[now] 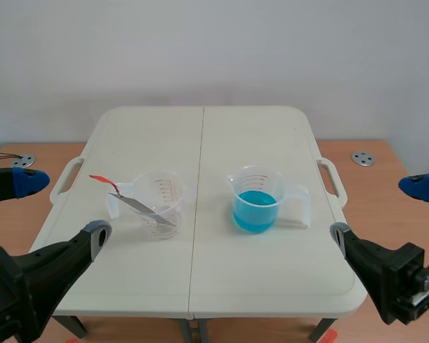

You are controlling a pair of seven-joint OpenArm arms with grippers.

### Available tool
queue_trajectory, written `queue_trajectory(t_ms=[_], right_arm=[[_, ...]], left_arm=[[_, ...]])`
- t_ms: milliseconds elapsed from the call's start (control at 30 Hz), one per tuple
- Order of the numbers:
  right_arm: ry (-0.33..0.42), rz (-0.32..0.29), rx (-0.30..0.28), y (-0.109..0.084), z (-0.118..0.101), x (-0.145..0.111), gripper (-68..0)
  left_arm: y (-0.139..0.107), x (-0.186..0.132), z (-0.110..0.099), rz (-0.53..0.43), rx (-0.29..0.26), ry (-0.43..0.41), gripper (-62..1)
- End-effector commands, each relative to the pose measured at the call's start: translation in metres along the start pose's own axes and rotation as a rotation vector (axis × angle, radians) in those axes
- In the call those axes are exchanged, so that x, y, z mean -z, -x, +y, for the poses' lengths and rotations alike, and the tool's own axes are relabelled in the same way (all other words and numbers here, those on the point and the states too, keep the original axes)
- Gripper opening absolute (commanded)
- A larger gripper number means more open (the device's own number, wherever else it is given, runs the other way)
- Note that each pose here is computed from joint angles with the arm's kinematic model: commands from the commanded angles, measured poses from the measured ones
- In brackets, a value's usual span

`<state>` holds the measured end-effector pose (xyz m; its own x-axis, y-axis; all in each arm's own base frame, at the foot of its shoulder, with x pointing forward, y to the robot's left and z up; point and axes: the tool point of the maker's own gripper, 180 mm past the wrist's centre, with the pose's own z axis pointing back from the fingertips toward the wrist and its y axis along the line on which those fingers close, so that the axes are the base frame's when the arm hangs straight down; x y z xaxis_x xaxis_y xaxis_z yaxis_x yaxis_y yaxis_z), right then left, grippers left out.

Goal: Hold the metal plate by the orange handle, dip it into the blue solution, take it out and point at it, then put the plate back in the beaker on the left.
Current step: 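Lift the metal plate out of the left beaker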

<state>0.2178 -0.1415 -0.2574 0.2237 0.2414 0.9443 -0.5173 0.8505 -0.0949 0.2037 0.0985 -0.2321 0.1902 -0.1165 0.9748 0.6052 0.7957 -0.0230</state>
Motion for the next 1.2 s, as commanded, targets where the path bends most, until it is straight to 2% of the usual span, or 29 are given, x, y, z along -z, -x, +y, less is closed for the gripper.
queue_trajectory(t_ms=[0,900,933,1000,1167], right_arm=[[0.003,-0.037,-0.015,-0.0116,-0.0034,0.0009,-1.2],[-0.005,-0.047,-0.025,-0.0137,-0.0022,0.0013,-1.2],[-0.007,-0.045,-0.03,-0.0136,-0.002,0.0015,-1.2],[-0.009,-0.042,-0.046,-0.0133,-0.002,0.002,-1.2],[-0.009,-0.057,-0.063,-0.0182,-0.0038,0.0046,-1.2]], left_arm=[[-0.0055,0.0005,0.0007,-0.021,-0.002,0.0,1.4],[-0.0055,0.0005,0.0013,-0.021,-0.001,-0.004,0.9],[-0.0055,0.0005,0.0013,-0.021,-0.002,-0.004,-2.2],[-0.0055,0.0005,0.0024,-0.021,-0.001,-0.01,-12.9],[-0.0053,0.0004,0.0026,-0.021,-0.001,-0.011,-54.7]])
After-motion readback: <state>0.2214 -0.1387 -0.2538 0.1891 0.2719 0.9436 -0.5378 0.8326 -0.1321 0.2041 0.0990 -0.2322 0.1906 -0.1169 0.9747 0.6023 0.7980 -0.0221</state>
